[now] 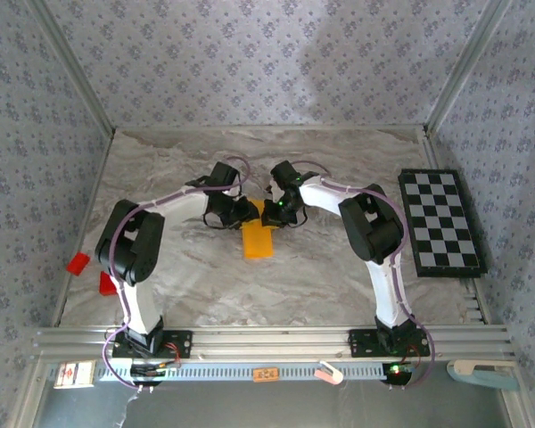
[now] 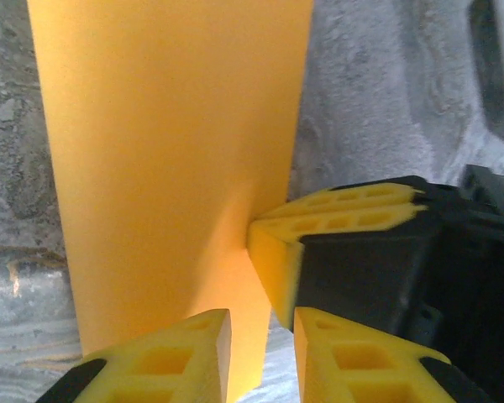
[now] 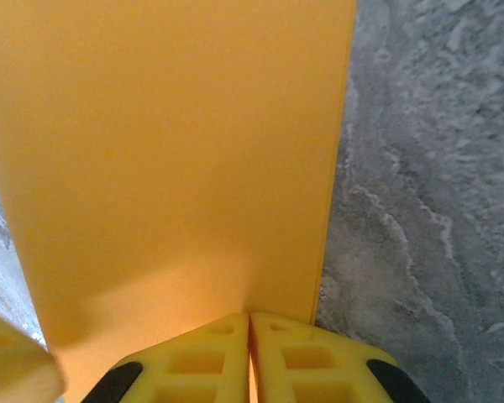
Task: Fold a paper plane with a square sheet of paper (pick it up from the middle)
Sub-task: Hold the square sheet of paper at the center of the table.
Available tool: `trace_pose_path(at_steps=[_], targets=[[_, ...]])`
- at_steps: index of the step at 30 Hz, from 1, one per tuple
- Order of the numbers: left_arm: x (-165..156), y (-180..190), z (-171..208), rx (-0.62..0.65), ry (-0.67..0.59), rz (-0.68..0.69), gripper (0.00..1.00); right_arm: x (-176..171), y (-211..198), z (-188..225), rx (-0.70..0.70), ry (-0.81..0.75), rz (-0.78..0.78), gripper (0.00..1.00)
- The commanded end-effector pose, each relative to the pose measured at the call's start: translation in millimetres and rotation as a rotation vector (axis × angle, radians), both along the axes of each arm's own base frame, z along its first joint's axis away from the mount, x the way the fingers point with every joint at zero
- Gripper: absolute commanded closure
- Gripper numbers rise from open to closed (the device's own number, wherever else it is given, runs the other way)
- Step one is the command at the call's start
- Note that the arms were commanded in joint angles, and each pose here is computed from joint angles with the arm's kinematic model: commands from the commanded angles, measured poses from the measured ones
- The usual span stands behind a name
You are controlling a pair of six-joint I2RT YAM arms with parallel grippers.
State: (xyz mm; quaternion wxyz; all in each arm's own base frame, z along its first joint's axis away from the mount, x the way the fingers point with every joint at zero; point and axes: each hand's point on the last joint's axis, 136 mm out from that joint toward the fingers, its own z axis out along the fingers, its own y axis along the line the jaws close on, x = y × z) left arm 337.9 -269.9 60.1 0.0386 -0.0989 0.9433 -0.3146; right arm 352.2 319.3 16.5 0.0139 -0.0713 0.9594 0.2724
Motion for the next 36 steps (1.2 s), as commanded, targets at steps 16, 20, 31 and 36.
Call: trace_pose_path(at_steps=[16, 20, 31, 36], targets=[[-10, 17, -32, 0.11, 0.079, 0.03, 0.75, -39, -51, -77, -0.293, 0.154, 0.001, 0.89], [-10, 17, -36, 0.114, 0.088, 0.033, 0.76, -40, -53, -79, -0.309, 0.156, 0.001, 0.89], [-11, 21, -38, 0.117, 0.097, 0.049, 0.76, -38, -52, -78, -0.301, 0.156, 0.002, 0.89], [-7, 16, -21, 0.077, 0.061, 0.049, 0.76, -35, -44, -68, -0.261, 0.152, -0.004, 0.89]])
